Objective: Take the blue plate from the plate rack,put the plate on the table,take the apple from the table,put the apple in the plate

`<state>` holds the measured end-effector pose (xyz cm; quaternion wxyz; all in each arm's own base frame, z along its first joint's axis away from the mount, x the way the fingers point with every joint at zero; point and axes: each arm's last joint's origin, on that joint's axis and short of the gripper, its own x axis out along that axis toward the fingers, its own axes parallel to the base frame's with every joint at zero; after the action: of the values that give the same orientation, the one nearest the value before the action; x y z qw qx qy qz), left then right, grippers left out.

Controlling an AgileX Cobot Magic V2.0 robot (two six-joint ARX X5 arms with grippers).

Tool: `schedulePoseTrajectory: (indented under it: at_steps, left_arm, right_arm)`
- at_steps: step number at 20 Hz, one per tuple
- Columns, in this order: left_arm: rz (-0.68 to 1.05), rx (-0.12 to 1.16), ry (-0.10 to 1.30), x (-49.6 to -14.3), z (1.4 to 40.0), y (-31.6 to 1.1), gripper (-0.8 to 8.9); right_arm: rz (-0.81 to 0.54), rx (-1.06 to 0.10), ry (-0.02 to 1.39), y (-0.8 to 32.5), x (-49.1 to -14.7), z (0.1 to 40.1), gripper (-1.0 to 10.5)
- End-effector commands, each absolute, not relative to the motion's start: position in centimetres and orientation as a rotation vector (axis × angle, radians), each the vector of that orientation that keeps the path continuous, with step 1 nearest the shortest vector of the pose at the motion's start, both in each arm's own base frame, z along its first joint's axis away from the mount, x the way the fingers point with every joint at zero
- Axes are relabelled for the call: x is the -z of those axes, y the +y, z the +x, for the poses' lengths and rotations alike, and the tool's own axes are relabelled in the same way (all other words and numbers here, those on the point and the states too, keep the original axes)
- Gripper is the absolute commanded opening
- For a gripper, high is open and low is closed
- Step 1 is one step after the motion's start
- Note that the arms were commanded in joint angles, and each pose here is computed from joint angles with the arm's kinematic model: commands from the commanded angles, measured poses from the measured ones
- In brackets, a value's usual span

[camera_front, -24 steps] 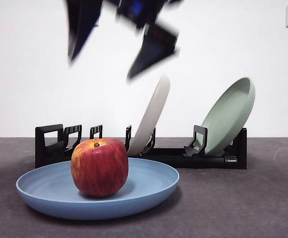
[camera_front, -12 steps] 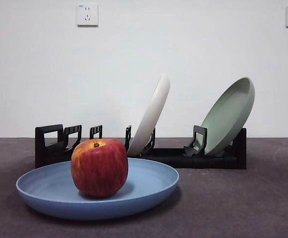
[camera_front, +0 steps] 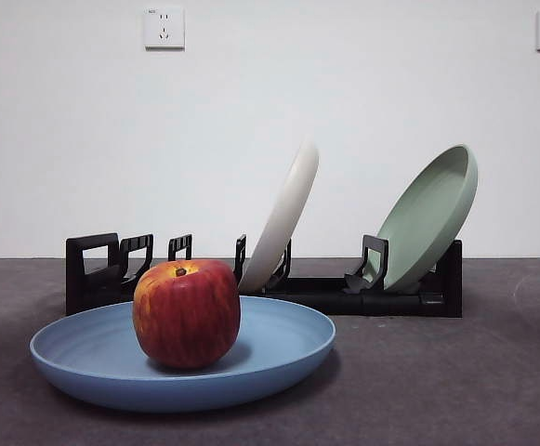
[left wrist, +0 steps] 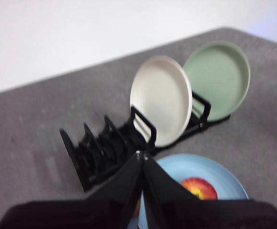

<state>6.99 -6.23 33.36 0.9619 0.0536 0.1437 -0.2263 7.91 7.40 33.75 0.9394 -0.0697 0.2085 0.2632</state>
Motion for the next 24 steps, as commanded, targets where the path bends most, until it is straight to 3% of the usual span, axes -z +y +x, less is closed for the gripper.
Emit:
schedulePoseTrajectory:
  at_steps: [1, 18, 24]
  left_arm:
    - [0.064, 0.456, 0.269, -33.6, 6.9, -6.1, -0.08]
    - [0.076, 0.448, 0.307, -33.3, 6.9, -6.1, -0.01]
    - [-0.021, 0.243, 0.29, -32.0, 8.6, -4.0, -0.01]
  right_arm:
    - [-0.144, -0.459, 0.424, 7.2, -33.5, 8.1, -0.1]
    - [-0.142, -0.436, 0.423, 7.2, -33.5, 8.1, -0.1]
    - [-0.142, -0.436, 0.423, 7.2, -33.5, 8.1, -0.1]
